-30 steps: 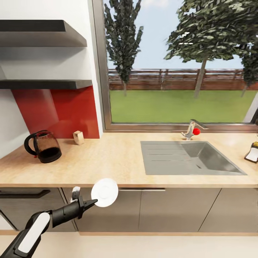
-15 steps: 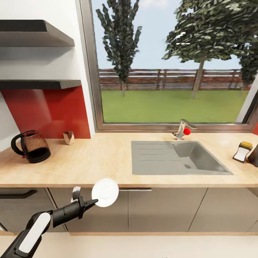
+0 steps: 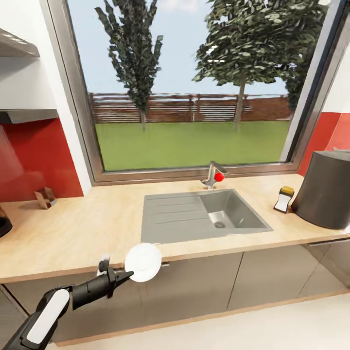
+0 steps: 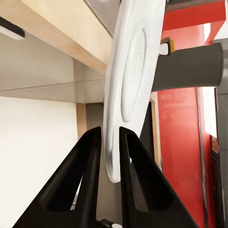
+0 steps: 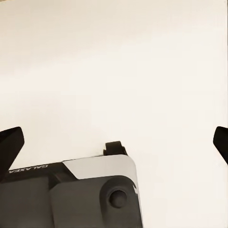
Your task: Set up a coffee station on the kitchen countertop: keep the coffee maker on the countertop, move the bottle of coffee from the kitchen shelf to the counter next to the coffee maker, place a paper coffee filter on top of the coffee maker, put the saucer next to the coffee maker with the coffee cup on the saucer, and place the electric kettle next to the coffee maker.
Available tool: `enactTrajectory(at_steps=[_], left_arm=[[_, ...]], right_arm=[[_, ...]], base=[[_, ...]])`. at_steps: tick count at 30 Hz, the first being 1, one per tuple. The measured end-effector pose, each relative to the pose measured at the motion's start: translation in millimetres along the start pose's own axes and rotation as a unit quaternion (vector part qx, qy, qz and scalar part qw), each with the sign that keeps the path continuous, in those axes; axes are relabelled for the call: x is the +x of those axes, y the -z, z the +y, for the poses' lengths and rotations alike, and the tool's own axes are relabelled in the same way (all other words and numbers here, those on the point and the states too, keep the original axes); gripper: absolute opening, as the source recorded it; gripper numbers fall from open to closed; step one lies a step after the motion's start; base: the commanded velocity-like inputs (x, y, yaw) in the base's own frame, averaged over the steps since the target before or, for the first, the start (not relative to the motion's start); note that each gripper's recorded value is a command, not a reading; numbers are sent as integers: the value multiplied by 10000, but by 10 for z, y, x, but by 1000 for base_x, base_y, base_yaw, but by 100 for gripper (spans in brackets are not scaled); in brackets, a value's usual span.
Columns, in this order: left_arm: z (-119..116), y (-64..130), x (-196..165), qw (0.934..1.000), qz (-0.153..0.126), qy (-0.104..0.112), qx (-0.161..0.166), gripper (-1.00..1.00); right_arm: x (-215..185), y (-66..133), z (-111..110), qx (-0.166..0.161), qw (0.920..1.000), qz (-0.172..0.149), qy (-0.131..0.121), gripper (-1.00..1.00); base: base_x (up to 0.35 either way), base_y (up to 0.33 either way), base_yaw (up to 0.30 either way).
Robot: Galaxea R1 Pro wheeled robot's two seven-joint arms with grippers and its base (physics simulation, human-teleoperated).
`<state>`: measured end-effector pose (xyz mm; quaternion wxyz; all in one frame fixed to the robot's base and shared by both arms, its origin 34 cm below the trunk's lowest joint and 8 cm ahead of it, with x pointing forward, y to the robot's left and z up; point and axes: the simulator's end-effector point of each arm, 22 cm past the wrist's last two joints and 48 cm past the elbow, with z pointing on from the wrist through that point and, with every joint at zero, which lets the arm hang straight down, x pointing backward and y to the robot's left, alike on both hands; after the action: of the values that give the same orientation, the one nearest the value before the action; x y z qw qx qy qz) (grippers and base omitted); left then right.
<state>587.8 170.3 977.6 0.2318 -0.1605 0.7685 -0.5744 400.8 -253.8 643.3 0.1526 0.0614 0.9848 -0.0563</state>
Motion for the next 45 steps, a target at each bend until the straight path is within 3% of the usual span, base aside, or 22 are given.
enactTrajectory(at_steps=[9,17,22,26,30,45], left_arm=[[48,-4,18,10000,7,74,-23,-100],[49,-11,22,10000,18,73,-26,-100],[0,-195,108,9999,65,89,-84,-100],[-125,-729,263,9988,170,231,-393,-100],[-365,-1020,142,9984,150,176,-521,-100],[-407,-1034,65,9985,18,270,-485,-100]], right_arm=[[0,1,7,0,10000,1,-6,100],[-2,-2,12,-4,10000,2,-4,100],[-25,0,33,-27,10000,-23,-11,100],[-29,1,34,-31,10000,-29,-14,100],[-16,2,33,-28,10000,-17,-12,100],[1,1,10,-1,10000,2,-15,100]], base=[[216,-207,-300],[-48,-263,-240],[-191,-230,-7],[-50,-183,0],[20,-109,0],[253,-148,0]])
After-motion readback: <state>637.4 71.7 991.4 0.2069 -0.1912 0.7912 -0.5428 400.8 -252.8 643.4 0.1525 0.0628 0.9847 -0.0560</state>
